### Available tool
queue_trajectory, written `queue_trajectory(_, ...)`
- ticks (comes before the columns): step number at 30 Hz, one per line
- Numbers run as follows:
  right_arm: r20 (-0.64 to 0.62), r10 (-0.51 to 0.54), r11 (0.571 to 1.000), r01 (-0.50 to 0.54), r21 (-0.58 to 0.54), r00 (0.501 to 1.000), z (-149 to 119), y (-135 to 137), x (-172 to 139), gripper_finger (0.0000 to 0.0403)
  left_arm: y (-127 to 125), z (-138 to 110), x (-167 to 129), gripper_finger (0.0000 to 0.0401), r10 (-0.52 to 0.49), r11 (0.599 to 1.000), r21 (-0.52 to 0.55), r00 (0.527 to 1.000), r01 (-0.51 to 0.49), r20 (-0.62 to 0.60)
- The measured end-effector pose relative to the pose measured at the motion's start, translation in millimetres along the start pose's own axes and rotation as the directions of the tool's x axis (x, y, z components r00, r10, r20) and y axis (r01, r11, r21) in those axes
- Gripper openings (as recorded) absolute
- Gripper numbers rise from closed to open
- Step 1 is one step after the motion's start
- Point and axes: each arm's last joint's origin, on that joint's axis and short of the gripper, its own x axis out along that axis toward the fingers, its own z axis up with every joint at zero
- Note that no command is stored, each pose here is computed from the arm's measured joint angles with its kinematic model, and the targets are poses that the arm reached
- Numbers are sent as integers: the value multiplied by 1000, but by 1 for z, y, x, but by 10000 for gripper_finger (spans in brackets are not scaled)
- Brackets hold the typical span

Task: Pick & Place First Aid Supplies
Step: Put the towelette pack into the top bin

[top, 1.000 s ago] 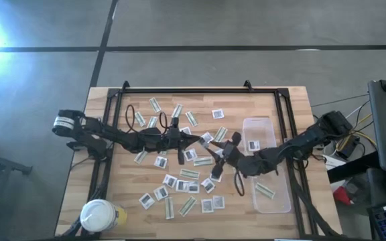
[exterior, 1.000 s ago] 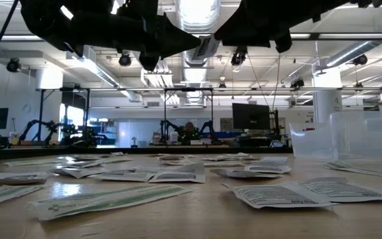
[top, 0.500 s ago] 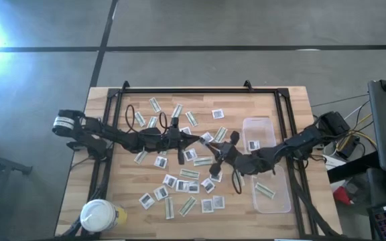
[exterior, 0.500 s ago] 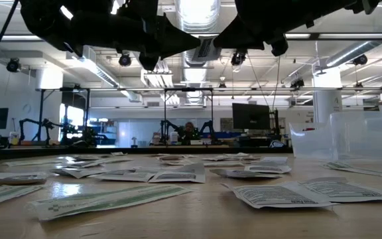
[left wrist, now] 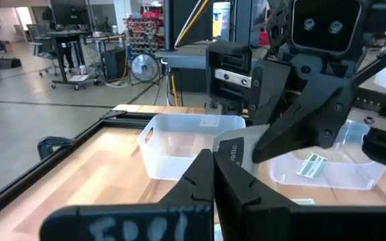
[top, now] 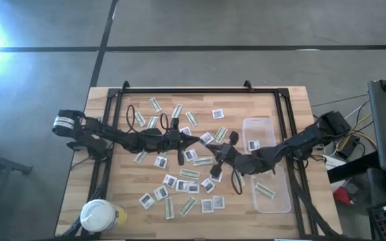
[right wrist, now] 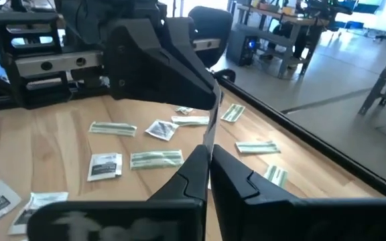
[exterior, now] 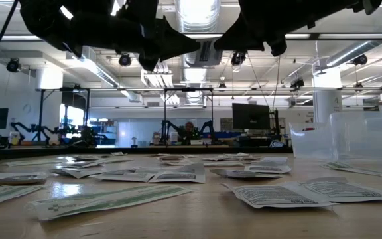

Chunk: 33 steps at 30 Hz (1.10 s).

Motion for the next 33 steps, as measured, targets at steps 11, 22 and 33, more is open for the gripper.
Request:
queue_trajectory(11, -93, -35, 999, 35, 0, 995, 5, -16, -14, 8, 0, -2, 0, 109, 1, 999, 32, 1000, 0, -22)
queue_trajectory(22, -201, -79, 997, 76, -21, 976, 15, -47, -40, 8, 3, 7, -11, 149, 2, 999, 45, 996, 2, -86)
queue_trajectory(33, -248, -100, 994, 84, -74, 964, 26, -75, -65, 8, 10, 20, -42, 149, 10, 998, 63, 965, 7, -261)
